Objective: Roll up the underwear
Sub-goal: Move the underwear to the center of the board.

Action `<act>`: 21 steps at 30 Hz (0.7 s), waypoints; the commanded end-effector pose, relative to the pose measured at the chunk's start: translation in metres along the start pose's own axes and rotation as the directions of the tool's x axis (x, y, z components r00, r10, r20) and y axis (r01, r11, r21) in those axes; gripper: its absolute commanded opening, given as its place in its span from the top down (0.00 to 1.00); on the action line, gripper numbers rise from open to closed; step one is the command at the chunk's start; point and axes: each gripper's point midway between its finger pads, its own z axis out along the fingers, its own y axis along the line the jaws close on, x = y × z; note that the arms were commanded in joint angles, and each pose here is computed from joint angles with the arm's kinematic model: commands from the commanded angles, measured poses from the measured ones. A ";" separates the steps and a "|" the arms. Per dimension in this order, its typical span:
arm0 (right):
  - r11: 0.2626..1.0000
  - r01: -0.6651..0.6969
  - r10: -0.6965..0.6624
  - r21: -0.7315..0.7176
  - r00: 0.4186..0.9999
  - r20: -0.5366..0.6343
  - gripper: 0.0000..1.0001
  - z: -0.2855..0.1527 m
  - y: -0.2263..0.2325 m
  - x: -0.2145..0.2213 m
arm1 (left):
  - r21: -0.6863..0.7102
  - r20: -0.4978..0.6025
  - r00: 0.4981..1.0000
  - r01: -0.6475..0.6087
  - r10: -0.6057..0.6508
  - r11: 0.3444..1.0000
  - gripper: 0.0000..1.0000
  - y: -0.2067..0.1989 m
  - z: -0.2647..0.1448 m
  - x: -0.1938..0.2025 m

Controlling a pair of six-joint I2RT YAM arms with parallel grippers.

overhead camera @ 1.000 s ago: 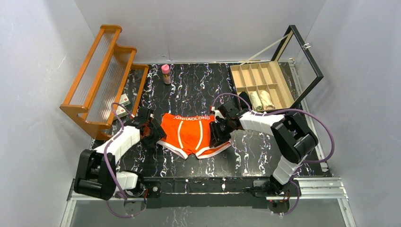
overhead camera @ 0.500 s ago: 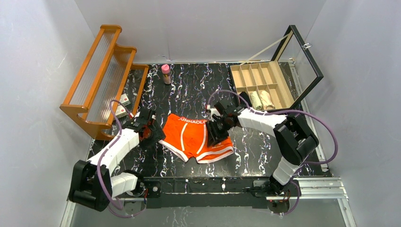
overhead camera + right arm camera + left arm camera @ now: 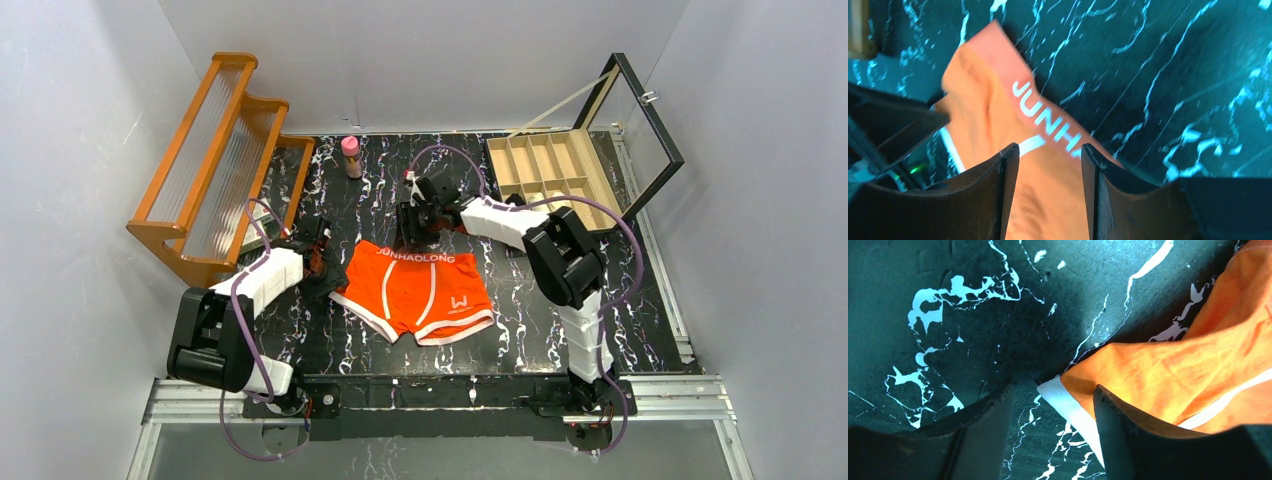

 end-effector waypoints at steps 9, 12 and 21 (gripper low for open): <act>0.943 0.329 -0.303 -0.051 0.911 0.280 0.41 0.047 0.030 -0.084 | -0.017 -0.057 0.998 -0.021 0.020 1.000 0.76 0.008 0.014 0.014; 0.905 0.420 -0.386 -0.068 0.877 0.286 0.40 0.061 0.042 -0.085 | -0.014 -0.077 0.997 -0.026 0.024 1.000 0.88 0.009 0.016 0.019; 0.830 0.548 -0.509 -0.106 0.820 0.261 0.39 0.081 0.048 -0.070 | 0.016 -0.105 0.994 0.020 -0.018 1.000 1.00 0.012 0.008 0.036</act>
